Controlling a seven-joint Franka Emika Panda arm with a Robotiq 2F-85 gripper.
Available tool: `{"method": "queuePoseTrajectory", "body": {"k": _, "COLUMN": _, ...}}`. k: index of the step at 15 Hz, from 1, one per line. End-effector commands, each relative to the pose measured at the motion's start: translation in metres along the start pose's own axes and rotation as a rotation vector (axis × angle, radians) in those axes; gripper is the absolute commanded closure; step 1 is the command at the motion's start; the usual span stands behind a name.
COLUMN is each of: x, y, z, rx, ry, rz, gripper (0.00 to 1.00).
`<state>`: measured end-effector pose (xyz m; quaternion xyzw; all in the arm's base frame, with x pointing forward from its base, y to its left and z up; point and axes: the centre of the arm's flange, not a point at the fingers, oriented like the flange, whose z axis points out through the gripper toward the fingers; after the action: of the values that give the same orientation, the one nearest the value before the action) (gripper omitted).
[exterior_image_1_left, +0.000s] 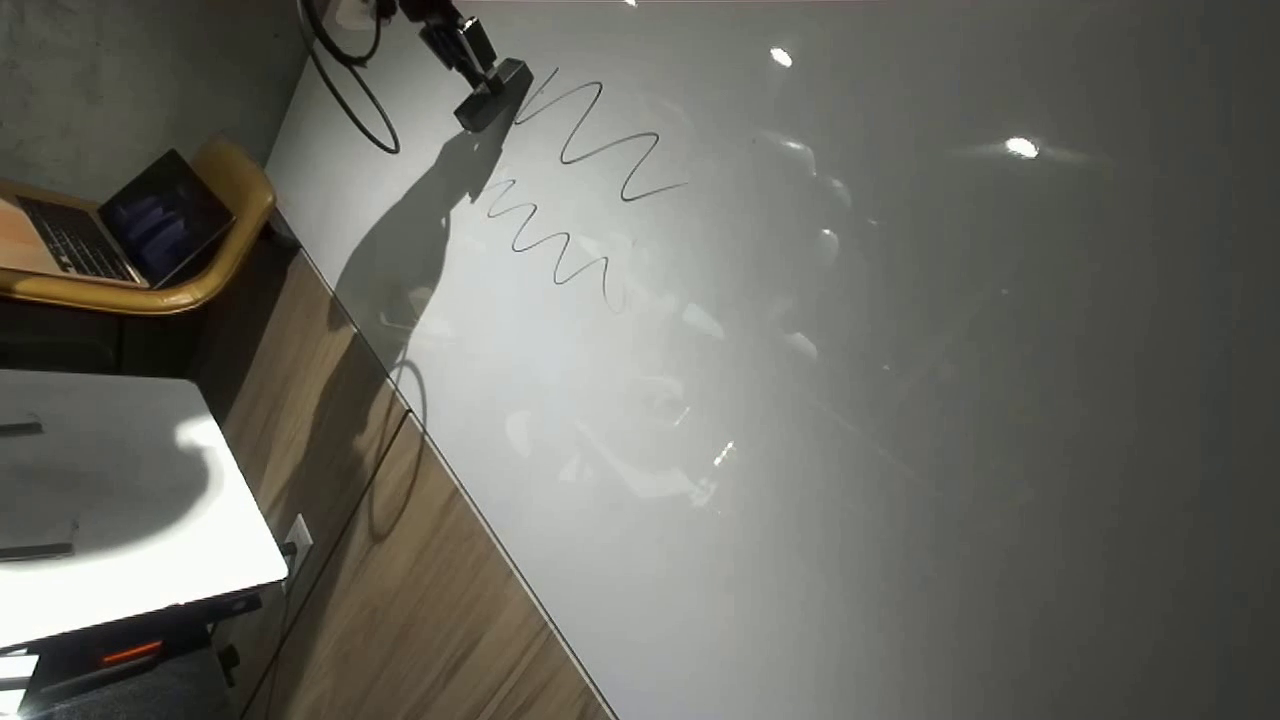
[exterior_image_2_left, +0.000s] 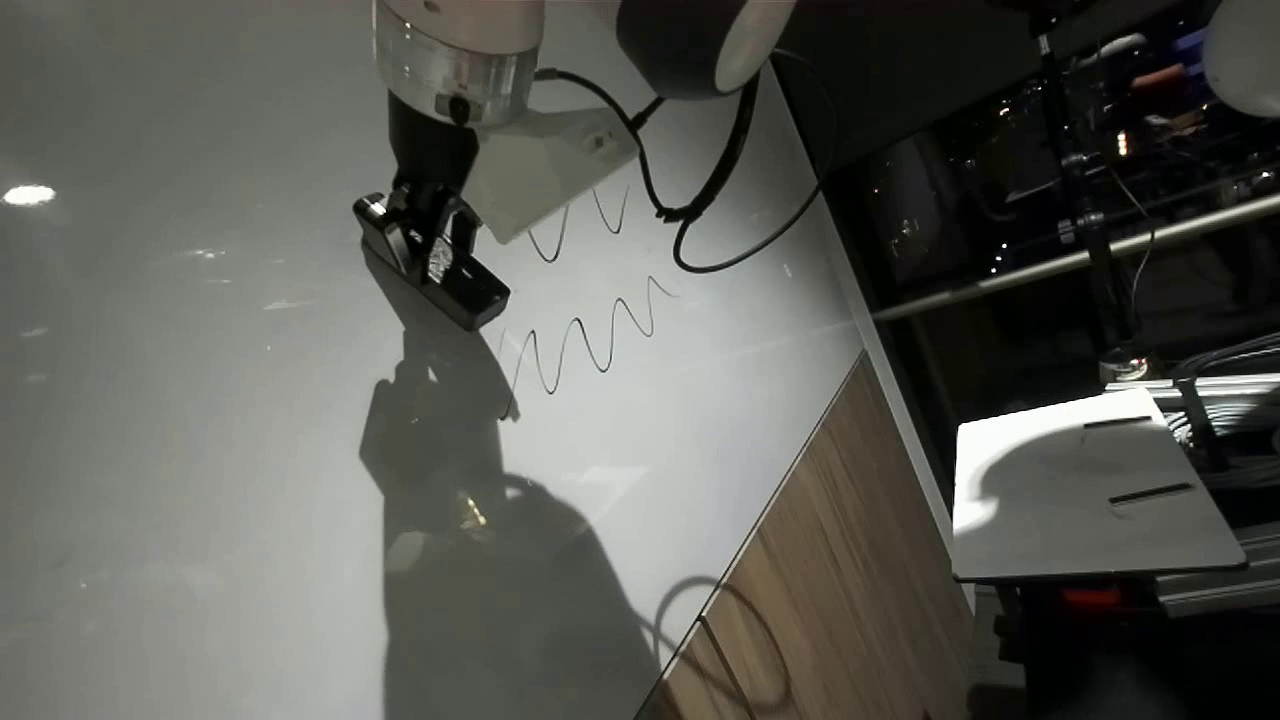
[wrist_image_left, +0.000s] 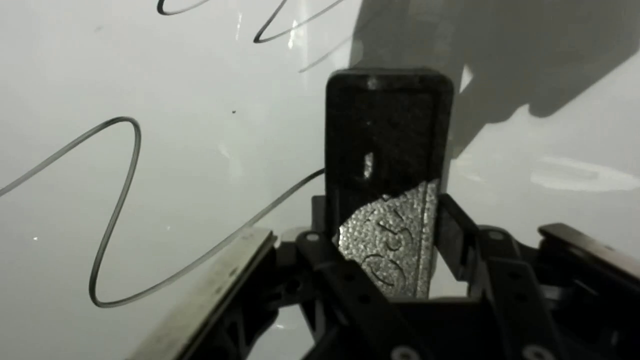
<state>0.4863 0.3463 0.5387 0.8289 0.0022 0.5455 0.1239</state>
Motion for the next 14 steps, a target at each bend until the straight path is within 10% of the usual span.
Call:
{"method": "queuePoseTrajectory", "body": {"k": 1, "x": 0.021, "y": 0.003, "z": 0.053, "rx": -0.041, "ry": 0.028, "rz": 0.006, "gripper": 0.72}}
{"method": "queuePoseTrajectory", "body": {"k": 14, "x": 0.011, "y": 0.083, "z": 0.07, "rx": -0.127, "ry": -0.057, "rz": -0.009, "gripper": 0.72}}
